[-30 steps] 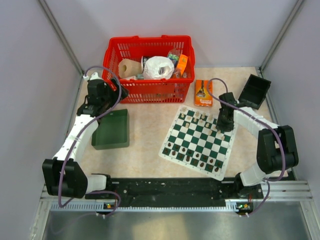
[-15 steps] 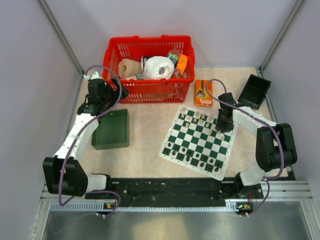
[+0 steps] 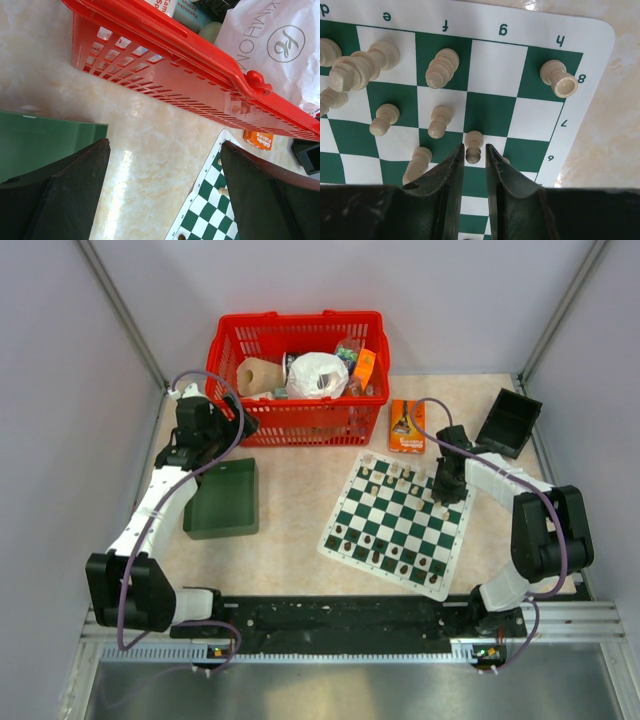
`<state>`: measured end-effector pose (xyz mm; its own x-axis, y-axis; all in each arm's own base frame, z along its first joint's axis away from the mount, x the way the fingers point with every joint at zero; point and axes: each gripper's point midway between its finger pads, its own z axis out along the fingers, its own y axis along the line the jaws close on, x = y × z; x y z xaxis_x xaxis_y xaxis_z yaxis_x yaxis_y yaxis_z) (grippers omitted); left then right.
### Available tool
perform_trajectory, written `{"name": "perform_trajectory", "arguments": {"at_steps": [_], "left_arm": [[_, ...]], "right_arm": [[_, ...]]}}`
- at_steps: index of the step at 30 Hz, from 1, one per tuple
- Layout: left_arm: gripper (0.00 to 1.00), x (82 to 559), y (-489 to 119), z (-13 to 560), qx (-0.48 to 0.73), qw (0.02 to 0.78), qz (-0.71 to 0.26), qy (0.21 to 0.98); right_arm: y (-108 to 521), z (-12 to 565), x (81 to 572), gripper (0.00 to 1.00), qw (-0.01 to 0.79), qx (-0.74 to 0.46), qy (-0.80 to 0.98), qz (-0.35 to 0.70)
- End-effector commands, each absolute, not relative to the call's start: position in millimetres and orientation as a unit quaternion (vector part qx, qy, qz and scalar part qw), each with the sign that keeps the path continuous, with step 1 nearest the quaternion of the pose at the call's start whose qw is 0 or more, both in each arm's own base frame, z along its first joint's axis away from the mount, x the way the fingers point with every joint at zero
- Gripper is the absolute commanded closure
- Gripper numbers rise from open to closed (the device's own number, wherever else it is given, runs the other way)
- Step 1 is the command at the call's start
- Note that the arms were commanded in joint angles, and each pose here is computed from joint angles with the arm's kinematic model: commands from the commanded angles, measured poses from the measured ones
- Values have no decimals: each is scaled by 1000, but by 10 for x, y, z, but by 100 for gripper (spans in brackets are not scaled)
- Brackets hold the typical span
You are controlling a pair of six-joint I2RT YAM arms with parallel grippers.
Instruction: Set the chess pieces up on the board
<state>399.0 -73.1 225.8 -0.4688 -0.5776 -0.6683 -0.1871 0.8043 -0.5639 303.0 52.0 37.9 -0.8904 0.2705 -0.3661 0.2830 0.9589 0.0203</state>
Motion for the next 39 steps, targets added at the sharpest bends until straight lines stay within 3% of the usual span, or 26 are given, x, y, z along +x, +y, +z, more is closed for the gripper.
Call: {"name": "perform_trajectory", "arguments": {"at_steps": [1,18,39], "left_arm": [[4,4095,-738,2486,-228,486,-227,813],[4,4081,-731,2468,-228,485,-225,814],[4,4071,-725,2487,-225,488,-223,813]], "right_arm": [[520,500,3220,77,213,141,967,-10],[513,496,3203,86,212,140,967,-10],[412,627,3340,87,234,166,958,-24]]}}
